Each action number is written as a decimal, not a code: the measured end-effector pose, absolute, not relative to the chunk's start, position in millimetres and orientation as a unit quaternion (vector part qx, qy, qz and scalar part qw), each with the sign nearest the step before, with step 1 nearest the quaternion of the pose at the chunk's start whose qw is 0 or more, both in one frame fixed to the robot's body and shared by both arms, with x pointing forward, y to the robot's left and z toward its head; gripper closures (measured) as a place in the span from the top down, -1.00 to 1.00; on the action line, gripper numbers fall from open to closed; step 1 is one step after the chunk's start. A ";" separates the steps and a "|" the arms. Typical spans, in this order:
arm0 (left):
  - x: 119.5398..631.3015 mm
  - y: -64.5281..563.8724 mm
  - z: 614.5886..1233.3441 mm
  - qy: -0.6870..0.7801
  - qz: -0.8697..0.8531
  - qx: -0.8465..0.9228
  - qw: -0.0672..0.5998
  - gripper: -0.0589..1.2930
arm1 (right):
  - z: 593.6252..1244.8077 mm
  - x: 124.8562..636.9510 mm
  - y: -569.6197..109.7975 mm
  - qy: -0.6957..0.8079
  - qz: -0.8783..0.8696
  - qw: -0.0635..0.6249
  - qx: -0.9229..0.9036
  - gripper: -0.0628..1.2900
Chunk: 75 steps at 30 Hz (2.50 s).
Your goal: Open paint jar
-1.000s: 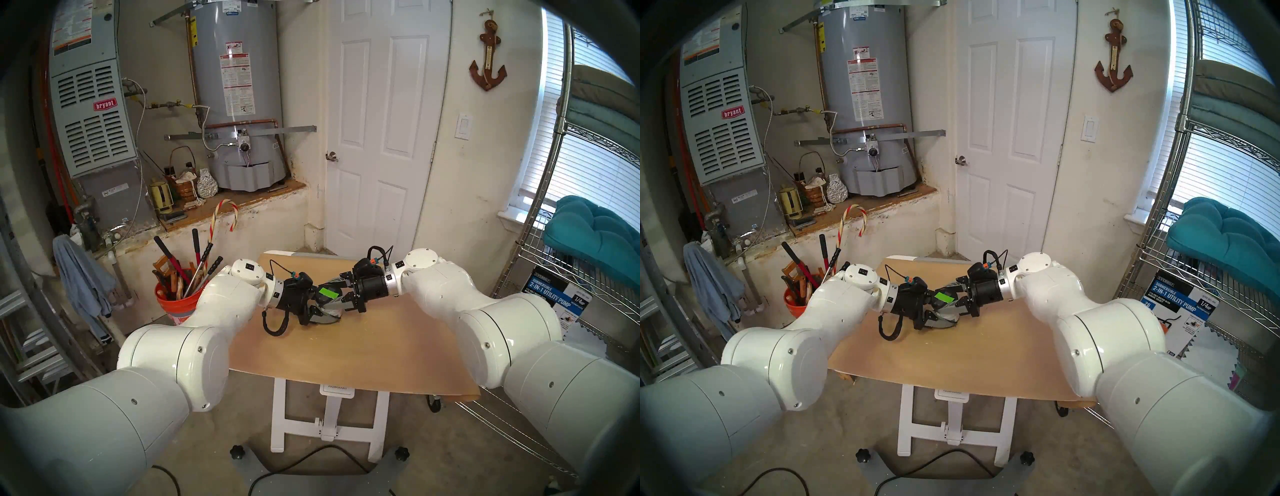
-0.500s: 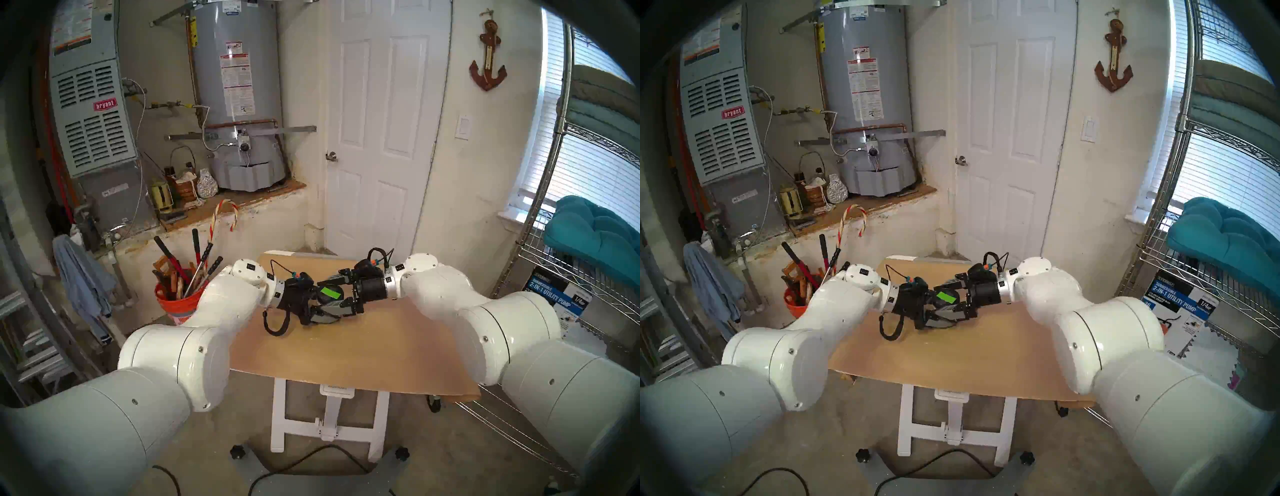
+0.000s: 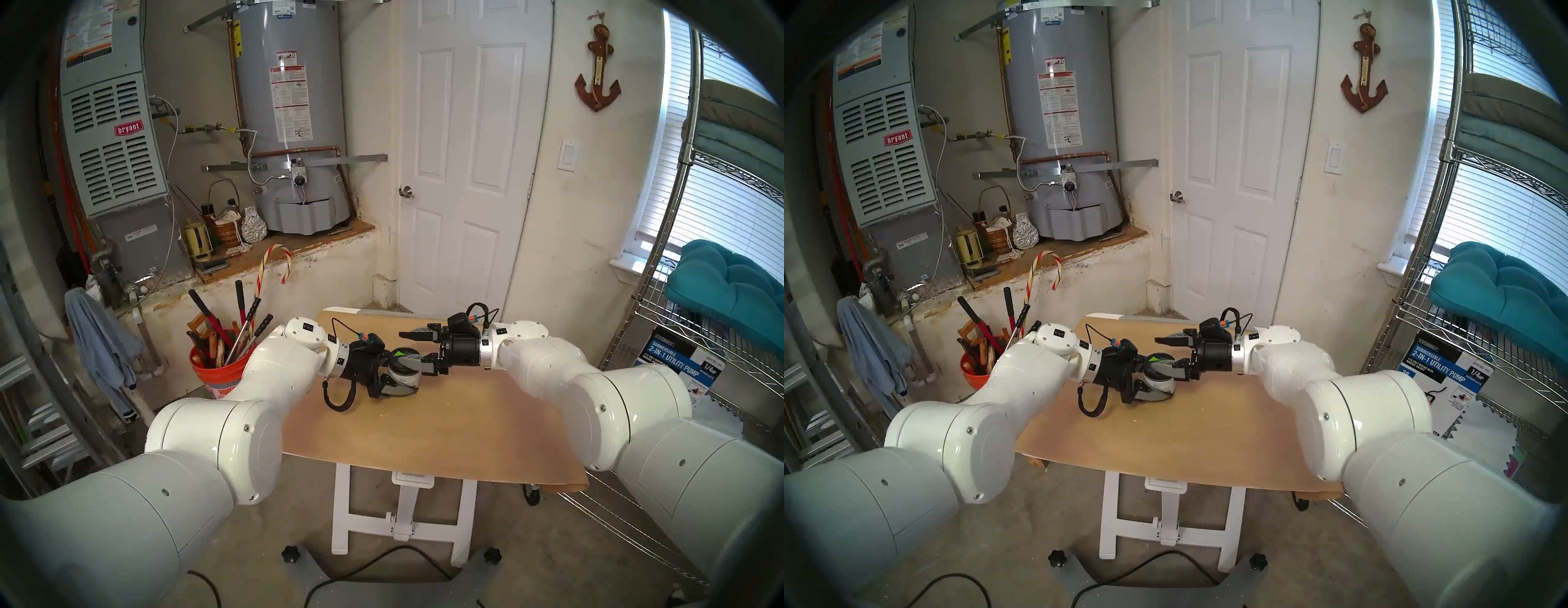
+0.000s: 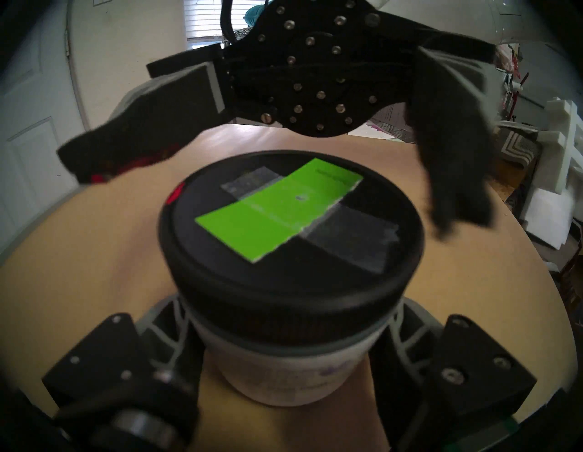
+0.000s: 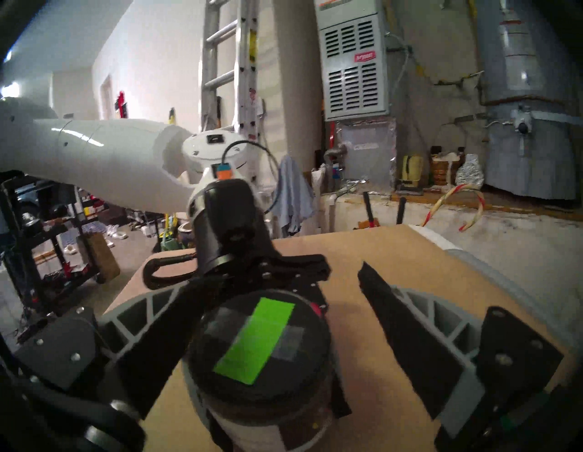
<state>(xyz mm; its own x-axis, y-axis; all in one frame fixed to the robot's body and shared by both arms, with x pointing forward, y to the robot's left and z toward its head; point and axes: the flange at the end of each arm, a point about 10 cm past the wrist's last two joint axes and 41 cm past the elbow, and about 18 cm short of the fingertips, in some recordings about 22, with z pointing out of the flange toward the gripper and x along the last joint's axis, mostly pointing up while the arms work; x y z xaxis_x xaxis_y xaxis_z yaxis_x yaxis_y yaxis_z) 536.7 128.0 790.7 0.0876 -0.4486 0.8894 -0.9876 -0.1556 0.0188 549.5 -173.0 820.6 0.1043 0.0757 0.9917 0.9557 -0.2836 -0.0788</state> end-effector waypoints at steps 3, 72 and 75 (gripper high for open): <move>536.6 128.0 790.7 -0.551 0.391 0.652 0.345 0.23 | 813.3 550.8 -174.2 -0.385 -0.542 0.416 -0.620 0.89; 536.6 127.9 790.2 -0.549 0.391 0.653 0.345 0.23 | 791.7 525.1 -241.7 -0.344 -0.573 0.424 -0.611 0.89; 536.6 127.9 790.2 -0.549 0.391 0.653 0.345 0.23 | 791.0 525.0 -238.3 -0.345 -0.572 0.427 -0.609 0.89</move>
<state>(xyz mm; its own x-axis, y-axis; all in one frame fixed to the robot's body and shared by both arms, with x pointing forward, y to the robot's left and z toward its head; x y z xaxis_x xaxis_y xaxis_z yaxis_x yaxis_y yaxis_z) 536.6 127.9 790.2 0.0902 -0.4473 0.8898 -0.9871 -0.1588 0.0203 525.0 -238.3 791.0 0.1067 -0.0679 0.9920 0.9087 -0.3982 -0.1250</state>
